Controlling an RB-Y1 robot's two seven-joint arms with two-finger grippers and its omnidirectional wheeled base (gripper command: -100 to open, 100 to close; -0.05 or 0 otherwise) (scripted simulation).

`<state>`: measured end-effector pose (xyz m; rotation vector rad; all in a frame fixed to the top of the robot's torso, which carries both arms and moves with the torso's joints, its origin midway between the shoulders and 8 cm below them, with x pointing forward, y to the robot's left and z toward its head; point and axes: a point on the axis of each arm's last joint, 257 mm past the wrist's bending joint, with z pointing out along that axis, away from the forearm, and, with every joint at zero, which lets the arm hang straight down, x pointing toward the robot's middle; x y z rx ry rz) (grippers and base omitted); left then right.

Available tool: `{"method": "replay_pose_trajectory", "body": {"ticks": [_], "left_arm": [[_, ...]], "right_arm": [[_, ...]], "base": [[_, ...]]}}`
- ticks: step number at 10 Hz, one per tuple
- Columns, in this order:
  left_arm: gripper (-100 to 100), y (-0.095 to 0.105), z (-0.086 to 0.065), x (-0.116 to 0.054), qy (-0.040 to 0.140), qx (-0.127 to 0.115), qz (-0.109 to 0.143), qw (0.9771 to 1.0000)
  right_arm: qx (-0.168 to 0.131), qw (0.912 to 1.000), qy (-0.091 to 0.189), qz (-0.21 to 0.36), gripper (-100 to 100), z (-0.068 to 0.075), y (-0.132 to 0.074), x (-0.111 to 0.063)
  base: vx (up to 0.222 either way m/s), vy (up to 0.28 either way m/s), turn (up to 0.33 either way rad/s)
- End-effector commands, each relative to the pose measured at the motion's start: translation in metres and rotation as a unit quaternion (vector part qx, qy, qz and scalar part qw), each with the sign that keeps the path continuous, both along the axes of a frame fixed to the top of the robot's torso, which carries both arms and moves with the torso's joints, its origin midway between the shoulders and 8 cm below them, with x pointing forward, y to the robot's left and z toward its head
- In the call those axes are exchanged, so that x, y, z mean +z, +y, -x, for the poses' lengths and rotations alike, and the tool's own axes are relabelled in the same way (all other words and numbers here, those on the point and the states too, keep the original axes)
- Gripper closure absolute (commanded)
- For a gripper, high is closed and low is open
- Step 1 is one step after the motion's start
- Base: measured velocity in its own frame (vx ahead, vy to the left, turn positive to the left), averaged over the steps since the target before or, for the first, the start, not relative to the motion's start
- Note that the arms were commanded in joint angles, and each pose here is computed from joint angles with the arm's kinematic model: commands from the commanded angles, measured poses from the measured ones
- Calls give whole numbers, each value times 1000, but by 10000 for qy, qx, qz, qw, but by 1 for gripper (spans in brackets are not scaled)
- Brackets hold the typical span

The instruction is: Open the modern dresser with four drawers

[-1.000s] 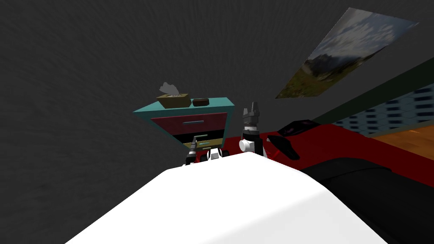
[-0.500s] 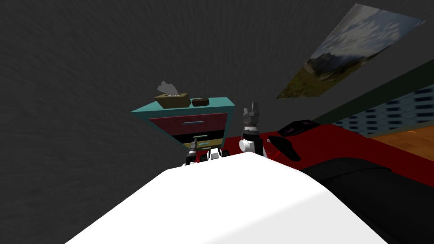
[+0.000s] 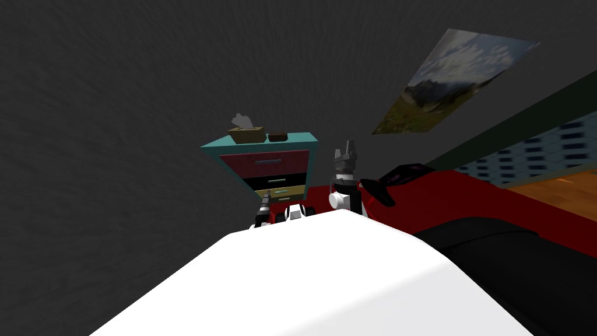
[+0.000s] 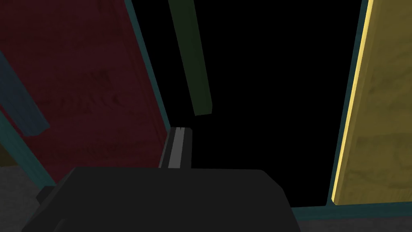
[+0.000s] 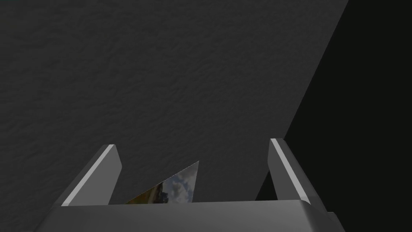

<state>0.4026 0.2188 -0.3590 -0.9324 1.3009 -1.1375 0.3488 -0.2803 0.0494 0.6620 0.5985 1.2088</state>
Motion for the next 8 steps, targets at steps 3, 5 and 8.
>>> {"method": "replay_pose_trajectory", "body": {"ticks": [3,5,8], "left_arm": [[-100,16,0,-3,7,-15,-169,9999],[-100,0,-1,-7,55,55,86,9999],[-100,5,-6,-2,27,42,36,10000]], "right_arm": [[-2,10000,1,1,0,0,0,0],[-1,10000,1,1,0,0,0,0],[-1,10000,0,0,0,0,0,0]], "base": [[150,-6,-20],[156,-28,-11],[46,-9,-3]]}}
